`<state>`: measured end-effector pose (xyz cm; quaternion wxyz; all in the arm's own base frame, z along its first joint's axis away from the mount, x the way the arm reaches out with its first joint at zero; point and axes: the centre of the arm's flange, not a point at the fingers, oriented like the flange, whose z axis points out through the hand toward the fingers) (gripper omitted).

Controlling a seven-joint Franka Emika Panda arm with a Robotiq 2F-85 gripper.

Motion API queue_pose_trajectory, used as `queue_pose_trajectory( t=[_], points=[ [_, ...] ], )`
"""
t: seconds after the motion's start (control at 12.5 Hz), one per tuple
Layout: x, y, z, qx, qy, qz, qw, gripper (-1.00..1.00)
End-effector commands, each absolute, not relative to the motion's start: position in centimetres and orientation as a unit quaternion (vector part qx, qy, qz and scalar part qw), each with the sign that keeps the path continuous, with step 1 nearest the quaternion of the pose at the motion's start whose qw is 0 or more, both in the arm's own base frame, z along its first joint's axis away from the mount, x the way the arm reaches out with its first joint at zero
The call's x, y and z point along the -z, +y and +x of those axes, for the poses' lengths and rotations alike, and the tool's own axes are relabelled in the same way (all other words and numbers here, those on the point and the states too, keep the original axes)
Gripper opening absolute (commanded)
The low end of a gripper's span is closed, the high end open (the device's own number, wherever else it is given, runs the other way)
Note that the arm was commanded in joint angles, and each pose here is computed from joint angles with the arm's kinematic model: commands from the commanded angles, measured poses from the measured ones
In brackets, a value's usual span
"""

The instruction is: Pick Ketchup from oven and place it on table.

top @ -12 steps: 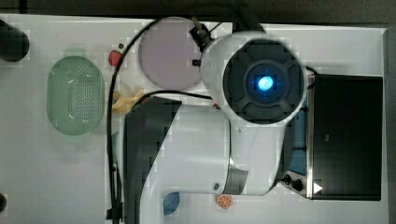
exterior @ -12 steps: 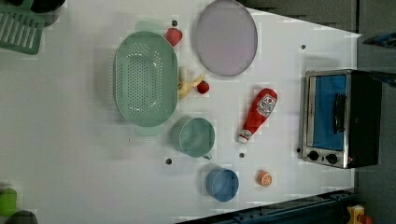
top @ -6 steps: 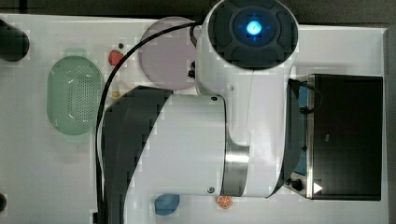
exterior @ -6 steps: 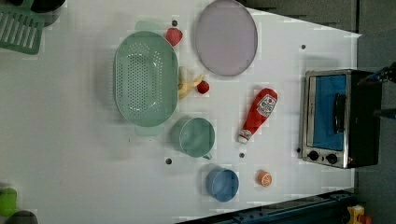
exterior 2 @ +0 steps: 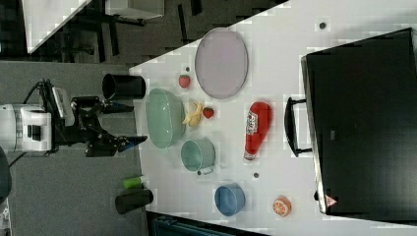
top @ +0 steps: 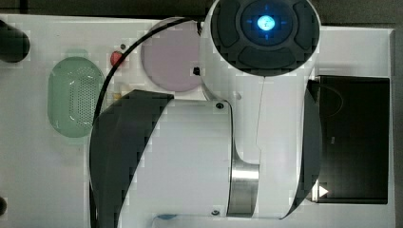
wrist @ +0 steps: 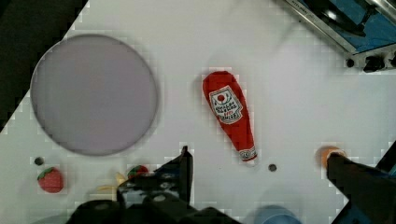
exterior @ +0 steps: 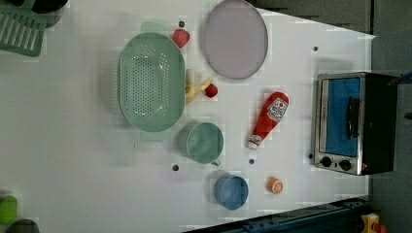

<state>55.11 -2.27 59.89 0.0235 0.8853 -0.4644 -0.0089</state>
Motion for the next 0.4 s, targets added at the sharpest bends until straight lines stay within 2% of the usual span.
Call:
queue_pose_trajectory(
  t=[0.08,0.4],
  points=[
    [-59.60,-2.47,55.05,0.015,-0.485,0.874,0.020,1.00],
    [-59.58,-2.46,55.06,0.015,-0.485,0.874,0.020,1.00]
  ],
)
